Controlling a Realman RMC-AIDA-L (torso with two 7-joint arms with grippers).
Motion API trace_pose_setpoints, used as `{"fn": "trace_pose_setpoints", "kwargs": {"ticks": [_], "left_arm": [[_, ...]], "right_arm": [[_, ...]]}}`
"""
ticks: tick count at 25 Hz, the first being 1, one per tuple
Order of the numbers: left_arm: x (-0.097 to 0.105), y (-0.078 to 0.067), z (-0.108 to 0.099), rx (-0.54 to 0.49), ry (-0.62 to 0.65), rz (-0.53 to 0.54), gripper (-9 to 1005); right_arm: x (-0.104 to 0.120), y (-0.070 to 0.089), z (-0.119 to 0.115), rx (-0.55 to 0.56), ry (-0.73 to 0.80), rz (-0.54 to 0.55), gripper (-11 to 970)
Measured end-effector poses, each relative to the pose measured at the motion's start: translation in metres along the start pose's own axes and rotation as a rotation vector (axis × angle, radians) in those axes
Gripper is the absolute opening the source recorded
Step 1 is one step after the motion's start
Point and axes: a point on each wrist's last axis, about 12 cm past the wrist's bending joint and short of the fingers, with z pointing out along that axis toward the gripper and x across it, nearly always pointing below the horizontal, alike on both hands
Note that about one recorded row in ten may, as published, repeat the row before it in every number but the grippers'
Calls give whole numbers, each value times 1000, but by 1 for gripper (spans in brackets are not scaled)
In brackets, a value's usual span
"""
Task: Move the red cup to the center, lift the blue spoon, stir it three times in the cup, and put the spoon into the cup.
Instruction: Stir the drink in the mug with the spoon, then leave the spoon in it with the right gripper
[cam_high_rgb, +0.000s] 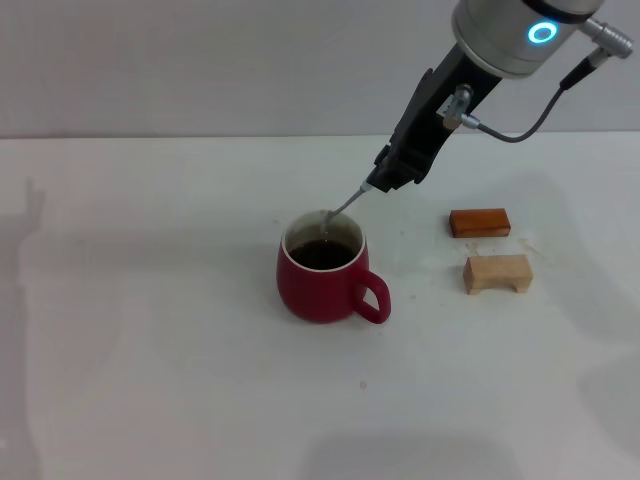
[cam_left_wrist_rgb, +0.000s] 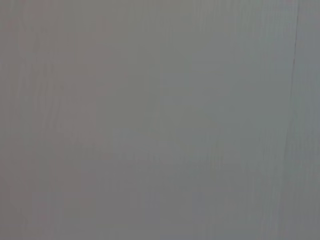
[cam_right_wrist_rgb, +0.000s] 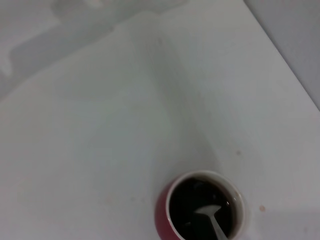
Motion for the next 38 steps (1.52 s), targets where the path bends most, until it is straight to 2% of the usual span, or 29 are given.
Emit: {"fn": "trace_pose_setpoints", "kwargs": {"ticks": [9,23,26,38], "left_arm": [[1,-1,-1,0,1,-7,859],[0,-1,-1,3,-6,-15,859],[0,-1,-1,4,-7,-14,859],[-1,0,0,1,-9,-14,859]], "right_arm": [[-2,-7,17,30,67,-9,159],[-8,-7,49,19,83,-28,159],[-9,-5,57,12,97,-38,159],[-16,6,63,-14,104,-72,159]]}}
